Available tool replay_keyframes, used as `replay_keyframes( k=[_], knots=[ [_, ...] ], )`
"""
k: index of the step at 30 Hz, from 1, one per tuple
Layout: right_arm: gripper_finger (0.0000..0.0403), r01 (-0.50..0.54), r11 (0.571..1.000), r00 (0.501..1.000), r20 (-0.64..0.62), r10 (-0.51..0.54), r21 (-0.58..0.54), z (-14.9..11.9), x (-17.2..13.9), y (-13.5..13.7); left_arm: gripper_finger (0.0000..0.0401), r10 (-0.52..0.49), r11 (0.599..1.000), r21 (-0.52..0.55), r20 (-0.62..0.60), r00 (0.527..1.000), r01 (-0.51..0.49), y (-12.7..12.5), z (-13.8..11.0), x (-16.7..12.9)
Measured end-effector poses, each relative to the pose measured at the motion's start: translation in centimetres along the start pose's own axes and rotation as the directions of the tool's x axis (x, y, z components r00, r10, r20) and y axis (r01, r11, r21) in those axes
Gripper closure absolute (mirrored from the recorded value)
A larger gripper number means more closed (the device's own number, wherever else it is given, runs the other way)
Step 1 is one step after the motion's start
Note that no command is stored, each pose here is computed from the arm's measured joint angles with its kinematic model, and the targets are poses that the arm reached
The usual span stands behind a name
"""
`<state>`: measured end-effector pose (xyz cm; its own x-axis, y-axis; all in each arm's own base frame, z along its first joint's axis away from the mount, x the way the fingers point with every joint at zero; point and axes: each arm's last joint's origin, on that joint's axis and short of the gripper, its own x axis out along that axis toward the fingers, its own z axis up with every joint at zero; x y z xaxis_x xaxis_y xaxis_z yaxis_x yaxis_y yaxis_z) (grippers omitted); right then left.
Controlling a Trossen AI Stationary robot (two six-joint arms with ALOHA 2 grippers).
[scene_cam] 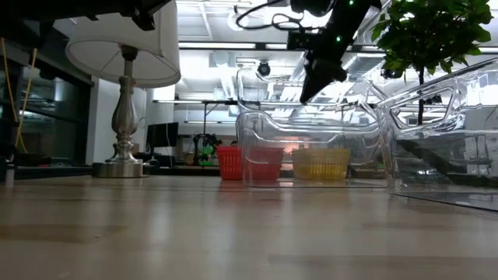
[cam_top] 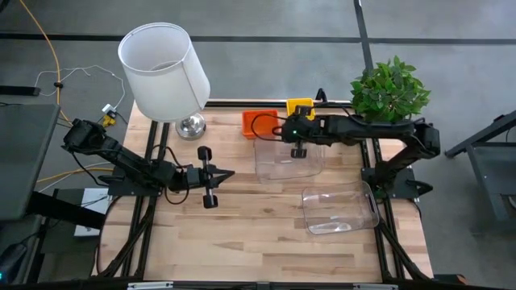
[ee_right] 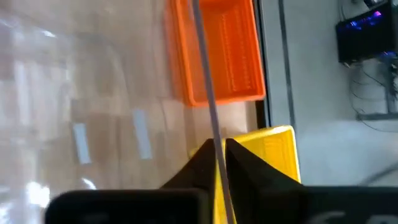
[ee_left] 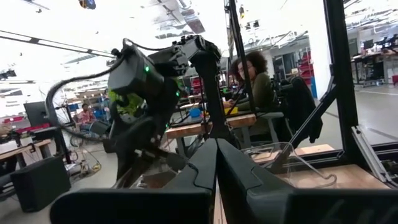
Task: Stack baskets by color
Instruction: Stack the bottom left transparent bin on the top transparent bin
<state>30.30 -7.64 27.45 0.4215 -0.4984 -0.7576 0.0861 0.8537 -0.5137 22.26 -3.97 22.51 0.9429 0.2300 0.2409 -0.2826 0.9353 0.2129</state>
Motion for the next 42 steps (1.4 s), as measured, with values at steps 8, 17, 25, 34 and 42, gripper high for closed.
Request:
replay_keyframes(
  k=[8,17,25,34,42],
  knots=[
    [0.04,-0.117,0.992,0.991,0.068,0.113,0.051,1.6,-3.6,-1.9,0.0401,0.0,1.0,-0.001,0.0,1.0,0.0,0.0,0.0,0.0],
    [0.0402,-0.44,0.886,0.895,0.15,0.42,0.145,2.1,-7.0,-5.0,0.0401,-0.001,1.0,-0.019,0.001,1.0,0.001,0.0,0.0,0.0],
    [0.0403,-0.451,0.879,0.891,0.032,0.452,0.156,1.0,-2.8,-6.5,0.0401,-0.001,1.0,-0.026,0.001,1.0,0.001,0.0,0.0,0.0],
    [0.0403,-0.513,0.846,0.853,-0.026,0.522,0.148,0.1,2.1,-7.6,0.0401,-0.001,1.0,-0.027,0.0,1.0,0.001,0.0,0.0,0.0],
    [0.0403,-0.591,0.803,0.806,0.012,0.592,0.082,0.7,2.2,-6.9,0.0401,0.0,1.0,-0.026,0.0,1.0,0.0,0.0,0.0,0.0]
  ],
)
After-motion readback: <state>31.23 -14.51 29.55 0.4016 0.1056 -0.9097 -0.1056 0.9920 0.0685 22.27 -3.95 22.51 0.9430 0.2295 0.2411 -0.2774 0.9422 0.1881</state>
